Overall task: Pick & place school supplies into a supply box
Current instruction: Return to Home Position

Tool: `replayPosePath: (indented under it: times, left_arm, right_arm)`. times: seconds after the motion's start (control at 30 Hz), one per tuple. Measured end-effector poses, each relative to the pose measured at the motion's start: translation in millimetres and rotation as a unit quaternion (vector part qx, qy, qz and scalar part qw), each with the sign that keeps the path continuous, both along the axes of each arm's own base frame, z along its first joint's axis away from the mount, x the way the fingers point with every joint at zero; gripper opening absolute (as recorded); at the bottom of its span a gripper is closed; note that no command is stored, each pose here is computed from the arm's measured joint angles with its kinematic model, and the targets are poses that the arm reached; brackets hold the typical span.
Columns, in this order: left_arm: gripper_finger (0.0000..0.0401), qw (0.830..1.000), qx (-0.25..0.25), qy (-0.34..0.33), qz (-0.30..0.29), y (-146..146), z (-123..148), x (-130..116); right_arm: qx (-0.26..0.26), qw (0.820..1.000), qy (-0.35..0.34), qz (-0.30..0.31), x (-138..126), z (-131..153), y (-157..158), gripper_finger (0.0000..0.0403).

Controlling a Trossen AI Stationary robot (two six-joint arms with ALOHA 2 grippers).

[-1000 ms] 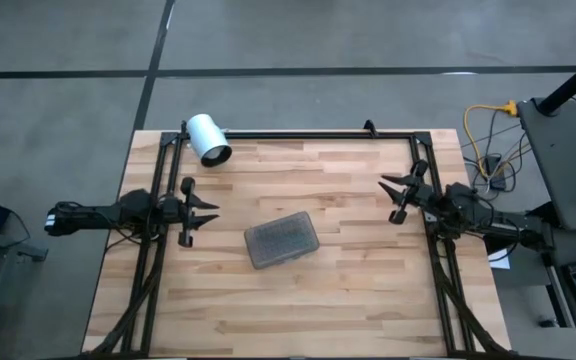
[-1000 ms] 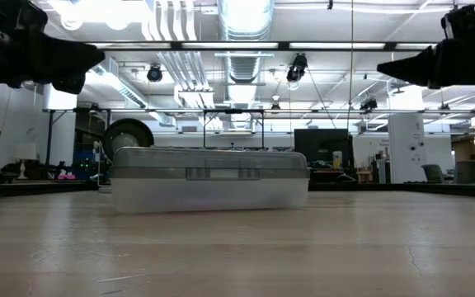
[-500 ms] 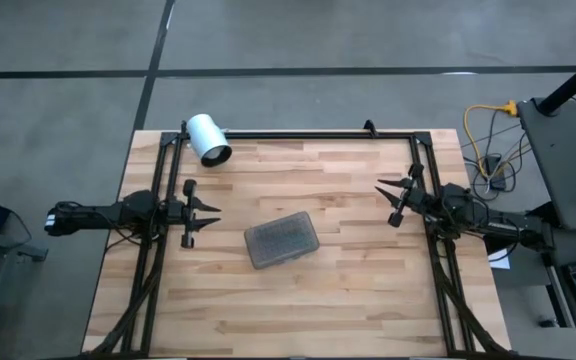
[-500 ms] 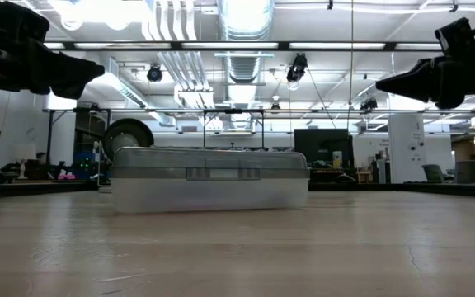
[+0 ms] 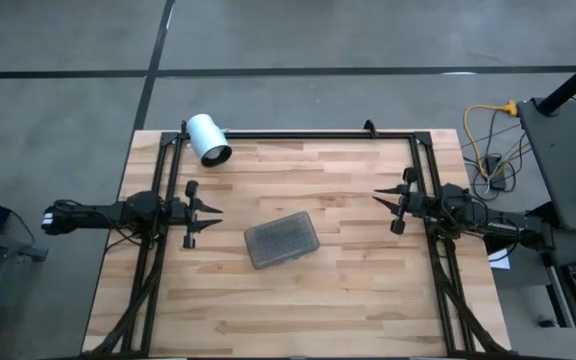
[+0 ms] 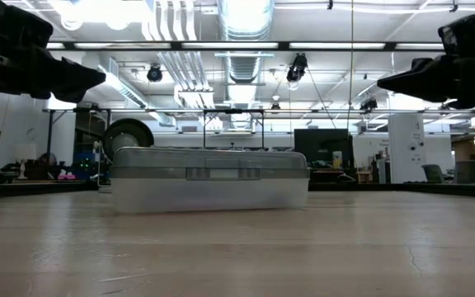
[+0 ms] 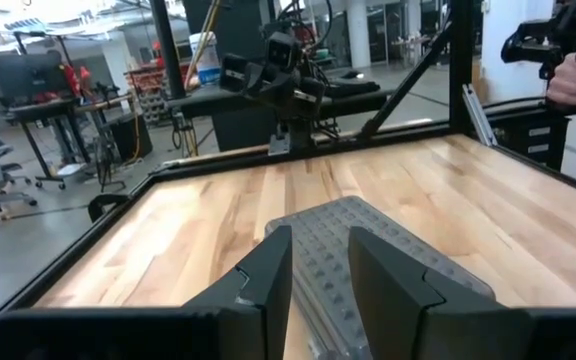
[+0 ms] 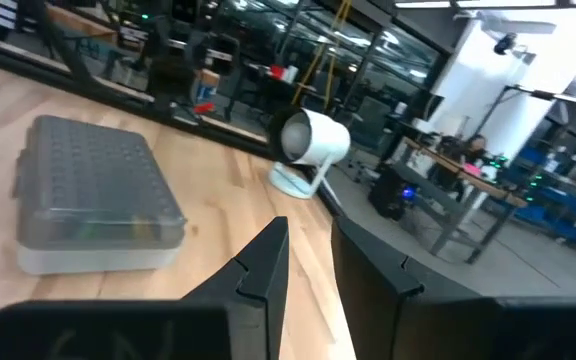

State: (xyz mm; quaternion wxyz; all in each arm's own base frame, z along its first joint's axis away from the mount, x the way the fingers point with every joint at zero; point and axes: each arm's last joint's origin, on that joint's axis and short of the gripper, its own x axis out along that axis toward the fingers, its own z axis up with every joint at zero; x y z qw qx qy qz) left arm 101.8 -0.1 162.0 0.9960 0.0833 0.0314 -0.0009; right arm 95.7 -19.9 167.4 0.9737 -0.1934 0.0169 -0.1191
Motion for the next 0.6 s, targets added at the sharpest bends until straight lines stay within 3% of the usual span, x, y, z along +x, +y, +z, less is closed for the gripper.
replayPosePath:
  times: [0.2,0.6]
  left_arm:
    - [0.0086,1.000,0.000,0.003,0.000,0.0,-0.5,0.2]
    - [0.0086,1.000,0.000,0.003,0.000,0.0,-0.6,0.2]
  right_arm:
    - [0.002,1.000,0.000,0.001,0.0,0.0,0.0,0.0082]
    - [-0.063,0.998,0.015,-0.002,0.0,0.1,-0.1,0.0073]
